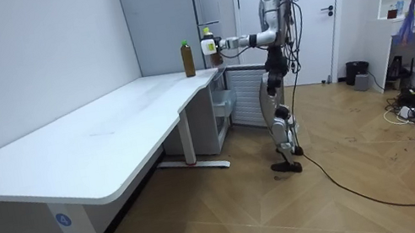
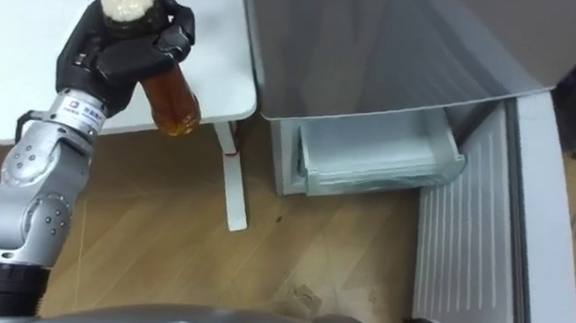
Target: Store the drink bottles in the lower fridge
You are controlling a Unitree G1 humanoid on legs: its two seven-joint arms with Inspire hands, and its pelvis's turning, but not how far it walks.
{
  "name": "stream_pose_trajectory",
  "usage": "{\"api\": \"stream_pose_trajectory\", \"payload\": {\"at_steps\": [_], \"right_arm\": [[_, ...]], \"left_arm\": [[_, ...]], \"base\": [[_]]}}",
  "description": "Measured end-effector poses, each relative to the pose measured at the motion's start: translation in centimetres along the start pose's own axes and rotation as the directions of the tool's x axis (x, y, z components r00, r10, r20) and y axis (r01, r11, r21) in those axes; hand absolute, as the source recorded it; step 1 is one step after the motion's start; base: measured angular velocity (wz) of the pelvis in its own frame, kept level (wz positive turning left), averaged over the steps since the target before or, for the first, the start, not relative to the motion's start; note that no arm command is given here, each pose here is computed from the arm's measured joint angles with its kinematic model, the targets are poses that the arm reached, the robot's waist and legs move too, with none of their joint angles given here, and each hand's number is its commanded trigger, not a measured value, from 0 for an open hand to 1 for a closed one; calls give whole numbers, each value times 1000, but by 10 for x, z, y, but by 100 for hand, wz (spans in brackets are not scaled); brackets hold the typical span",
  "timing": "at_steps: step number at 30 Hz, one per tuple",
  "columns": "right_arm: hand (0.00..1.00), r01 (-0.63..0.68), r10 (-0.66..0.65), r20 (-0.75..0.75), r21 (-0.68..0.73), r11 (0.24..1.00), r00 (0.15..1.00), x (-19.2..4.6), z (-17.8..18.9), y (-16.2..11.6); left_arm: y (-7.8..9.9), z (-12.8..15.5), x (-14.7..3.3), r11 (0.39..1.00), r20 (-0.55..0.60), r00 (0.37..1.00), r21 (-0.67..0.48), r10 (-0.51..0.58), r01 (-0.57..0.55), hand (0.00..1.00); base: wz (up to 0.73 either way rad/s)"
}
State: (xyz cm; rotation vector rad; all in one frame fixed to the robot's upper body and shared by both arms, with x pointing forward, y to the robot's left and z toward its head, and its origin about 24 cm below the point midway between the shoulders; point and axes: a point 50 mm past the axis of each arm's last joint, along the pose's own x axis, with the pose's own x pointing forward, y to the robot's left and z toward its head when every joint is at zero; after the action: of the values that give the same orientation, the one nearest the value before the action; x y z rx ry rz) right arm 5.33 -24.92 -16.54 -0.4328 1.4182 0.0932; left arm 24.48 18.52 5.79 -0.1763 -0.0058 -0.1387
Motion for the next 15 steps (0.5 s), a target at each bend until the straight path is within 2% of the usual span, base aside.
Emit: {"api": "stream_pose_trajectory", "payload": {"at_steps": [7, 11, 15], "right_arm": [[0, 27, -21, 76, -71, 997, 997, 0, 23, -11], [0, 46, -35, 131, -86, 995, 991, -2, 37, -15], [0, 35, -19, 221, -65, 997, 975, -5, 54, -9]], "left_arm": [[-8, -1, 0, 999, 8, 999, -1, -40, 40, 100], [-10, -15, -14, 997, -37, 996, -16, -78, 77, 100], [-7, -27, -27, 997, -89, 994, -26, -70, 67, 100]], "base": [[10], [11], [4]]}}
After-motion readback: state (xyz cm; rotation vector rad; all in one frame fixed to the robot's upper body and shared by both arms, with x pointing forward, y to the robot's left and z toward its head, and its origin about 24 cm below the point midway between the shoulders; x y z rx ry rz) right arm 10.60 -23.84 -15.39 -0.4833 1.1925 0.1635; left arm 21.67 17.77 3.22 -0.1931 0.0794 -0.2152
